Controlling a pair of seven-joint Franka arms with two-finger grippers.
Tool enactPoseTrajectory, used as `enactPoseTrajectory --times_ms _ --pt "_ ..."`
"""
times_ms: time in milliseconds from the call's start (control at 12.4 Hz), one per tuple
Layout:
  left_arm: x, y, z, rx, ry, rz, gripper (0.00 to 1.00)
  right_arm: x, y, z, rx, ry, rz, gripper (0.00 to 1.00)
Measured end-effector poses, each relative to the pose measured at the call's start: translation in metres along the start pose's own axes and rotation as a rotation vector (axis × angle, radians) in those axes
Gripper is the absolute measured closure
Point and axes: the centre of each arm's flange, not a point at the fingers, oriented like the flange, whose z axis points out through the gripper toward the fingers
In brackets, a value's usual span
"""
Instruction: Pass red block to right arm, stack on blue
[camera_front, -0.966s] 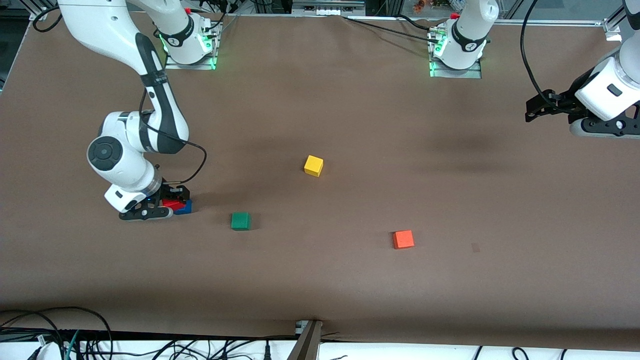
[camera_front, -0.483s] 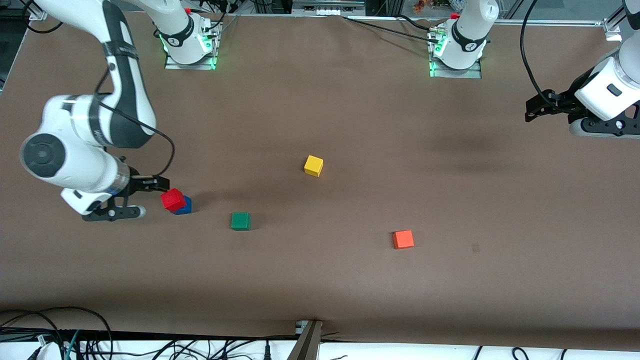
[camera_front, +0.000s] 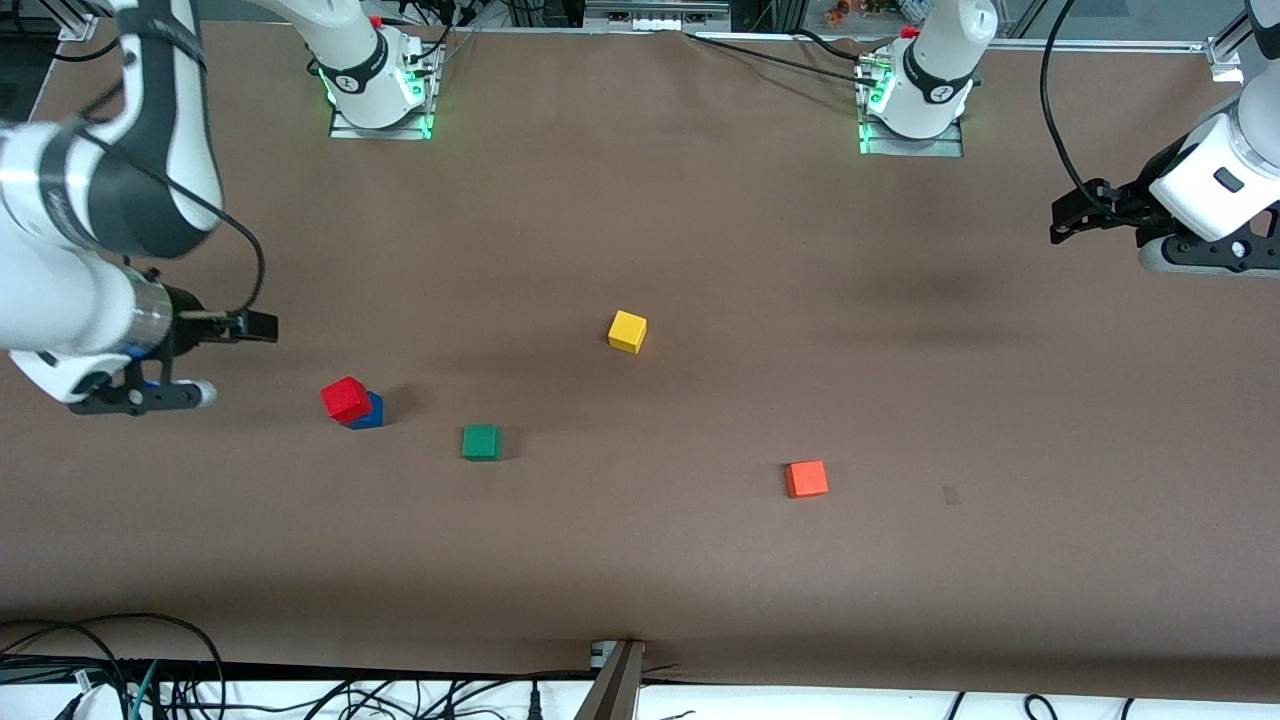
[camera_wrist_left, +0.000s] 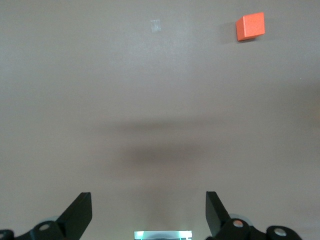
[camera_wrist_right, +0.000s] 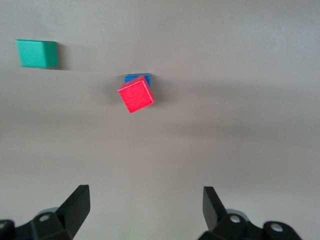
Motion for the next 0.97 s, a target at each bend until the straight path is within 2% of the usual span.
enactPoseTrajectory --times_ms 161,322,402,724,885,966 --pt "0.000 0.000 0.000 0.000 0.000 0.000 0.00 -0.029 0.002 -0.032 0.026 -0.009 -0.017 0.00" --pt "0.000 0.000 0.000 0.000 0.000 0.001 0.00 -0.054 0.006 -0.056 -0.003 -0.020 -0.048 0.00" --pt "0.000 0.000 0.000 0.000 0.000 0.001 0.00 -0.064 0.007 -0.067 -0.013 -0.007 -0.058 0.00" --pt "0.000 0.000 -0.001 0.000 0.001 0.001 0.00 -0.099 0.046 -0.100 0.010 0.055 -0.014 0.00" --pt "0.000 0.000 -0.001 0.000 0.001 0.001 0.00 -0.117 0.047 -0.110 0.018 0.063 -0.021 0.00" --pt "0.000 0.000 -0.001 0.000 0.001 0.001 0.00 -0.125 0.039 -0.109 0.019 0.048 -0.037 0.00"
